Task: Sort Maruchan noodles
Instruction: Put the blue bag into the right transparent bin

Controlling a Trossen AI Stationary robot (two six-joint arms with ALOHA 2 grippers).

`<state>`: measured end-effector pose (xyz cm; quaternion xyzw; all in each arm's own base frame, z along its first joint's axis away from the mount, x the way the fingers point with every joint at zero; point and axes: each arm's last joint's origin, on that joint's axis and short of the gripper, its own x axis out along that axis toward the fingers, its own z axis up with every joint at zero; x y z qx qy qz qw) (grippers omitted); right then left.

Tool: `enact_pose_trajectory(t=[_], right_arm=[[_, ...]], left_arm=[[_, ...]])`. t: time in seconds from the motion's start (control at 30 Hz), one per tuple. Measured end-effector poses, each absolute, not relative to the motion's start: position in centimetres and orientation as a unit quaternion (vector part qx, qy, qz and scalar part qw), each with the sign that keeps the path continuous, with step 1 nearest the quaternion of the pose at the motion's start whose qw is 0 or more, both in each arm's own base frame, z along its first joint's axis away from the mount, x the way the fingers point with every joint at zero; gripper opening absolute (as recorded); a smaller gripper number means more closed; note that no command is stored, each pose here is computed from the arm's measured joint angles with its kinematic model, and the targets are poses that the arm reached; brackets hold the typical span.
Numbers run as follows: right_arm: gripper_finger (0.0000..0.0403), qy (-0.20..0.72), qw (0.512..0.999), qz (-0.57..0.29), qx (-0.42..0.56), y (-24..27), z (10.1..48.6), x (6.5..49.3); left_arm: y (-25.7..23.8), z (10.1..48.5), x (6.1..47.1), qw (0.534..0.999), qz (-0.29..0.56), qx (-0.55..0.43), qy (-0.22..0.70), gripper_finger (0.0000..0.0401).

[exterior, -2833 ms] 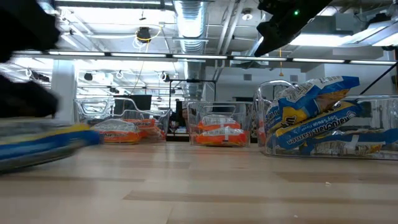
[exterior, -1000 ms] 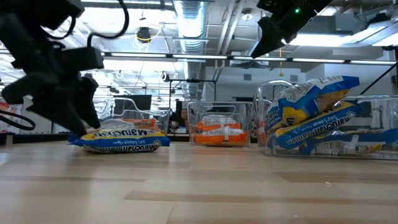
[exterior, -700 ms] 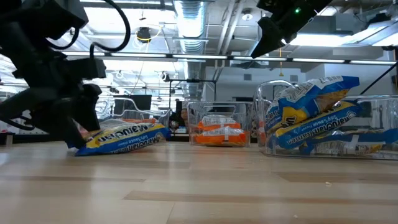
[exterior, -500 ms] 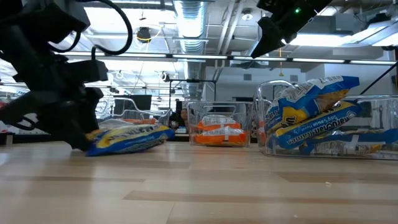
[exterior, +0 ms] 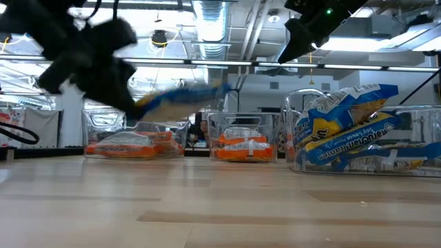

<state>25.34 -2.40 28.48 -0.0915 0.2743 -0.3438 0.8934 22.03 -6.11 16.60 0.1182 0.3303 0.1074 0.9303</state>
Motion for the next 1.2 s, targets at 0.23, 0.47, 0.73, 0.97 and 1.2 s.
enact_pose_trajectory(t=[0.23, 0.47, 0.73, 0.97, 1.2], right_arm=[[0.0022, 0.263, 0.886, -0.368, -0.104, -2.5, 29.0, 25.0], [0.0022, 0.197, 0.891, -0.393, -0.113, -2.7, 31.5, 23.8], [0.0022, 0.114, 0.903, -0.4, -0.108, -2.8, 34.8, 21.6], [0.0022, 0.101, 0.905, -0.4, -0.104, -2.7, 35.3, 20.8], [0.0022, 0.118, 0.904, -0.396, -0.111, -2.7, 35.0, 20.7]], left_arm=[[-4.8, 20.1, 24.2, 0.951, 0.086, 0.174, 0.241, 0.0001], [-2.1, 21.4, 27.5, 0.954, 0.052, 0.187, 0.229, 0.0001], [0.1, 21.7, 34.4, 0.947, 0.01, 0.231, 0.222, 0.0001], [1.2, 22.9, 41.6, 0.947, -0.02, 0.262, 0.183, 0.0001], [1.5, 23.2, 46.3, 0.944, -0.015, 0.288, 0.161, 0.0]])
